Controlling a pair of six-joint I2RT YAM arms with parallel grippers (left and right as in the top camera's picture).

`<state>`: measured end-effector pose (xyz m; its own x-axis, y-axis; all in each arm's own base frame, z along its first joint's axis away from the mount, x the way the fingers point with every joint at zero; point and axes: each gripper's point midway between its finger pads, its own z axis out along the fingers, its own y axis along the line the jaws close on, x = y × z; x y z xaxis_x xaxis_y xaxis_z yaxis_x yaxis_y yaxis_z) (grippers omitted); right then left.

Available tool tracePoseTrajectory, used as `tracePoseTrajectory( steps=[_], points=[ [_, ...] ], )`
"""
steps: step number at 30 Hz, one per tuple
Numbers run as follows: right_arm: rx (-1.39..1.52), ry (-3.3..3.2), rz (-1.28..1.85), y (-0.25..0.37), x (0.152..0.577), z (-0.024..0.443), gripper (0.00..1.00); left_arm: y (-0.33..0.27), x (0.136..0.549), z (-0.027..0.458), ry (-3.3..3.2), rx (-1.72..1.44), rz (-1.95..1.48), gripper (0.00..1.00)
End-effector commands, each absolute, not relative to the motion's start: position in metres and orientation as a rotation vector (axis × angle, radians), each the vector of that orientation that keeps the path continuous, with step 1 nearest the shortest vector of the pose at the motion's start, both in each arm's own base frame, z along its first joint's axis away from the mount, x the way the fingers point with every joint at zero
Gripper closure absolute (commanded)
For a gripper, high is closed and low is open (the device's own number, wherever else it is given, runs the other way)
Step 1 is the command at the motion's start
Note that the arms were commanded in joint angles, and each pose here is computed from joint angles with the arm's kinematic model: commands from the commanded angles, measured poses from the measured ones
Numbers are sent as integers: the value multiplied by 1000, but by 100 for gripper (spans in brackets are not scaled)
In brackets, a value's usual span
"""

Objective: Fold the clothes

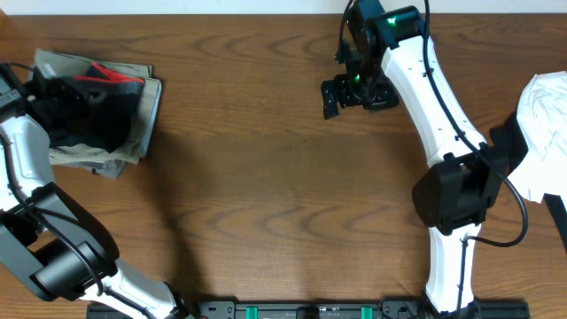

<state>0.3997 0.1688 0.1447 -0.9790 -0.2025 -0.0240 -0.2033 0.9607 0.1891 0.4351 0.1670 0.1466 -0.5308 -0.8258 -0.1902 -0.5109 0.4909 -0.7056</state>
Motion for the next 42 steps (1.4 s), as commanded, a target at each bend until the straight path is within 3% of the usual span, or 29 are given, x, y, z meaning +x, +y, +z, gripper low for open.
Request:
tracePoseTrajectory(
  steps=[1,8,15,22,27,30,42],
  points=[
    [-330,3061,307,168,403,159,1,190,424,120,2300,-1145,-570,94],
    [-331,3059,308,168,404,159,1,210,424,72,2415,-1061,-408,94],
    [-332,3073,304,167,400,158,1,223,425,27,2433,-1073,-469,94],
    [-331,3073,304,167,400,158,1,219,450,99,2212,-837,-719,94],
    [-331,3073,305,167,400,158,1,226,454,159,2116,-718,-619,94],
    [-331,3073,304,167,400,158,1,240,456,166,2091,-718,-528,94],
    [-330,3099,297,164,394,158,1,291,441,72,2250,-916,-196,94]
  ],
)
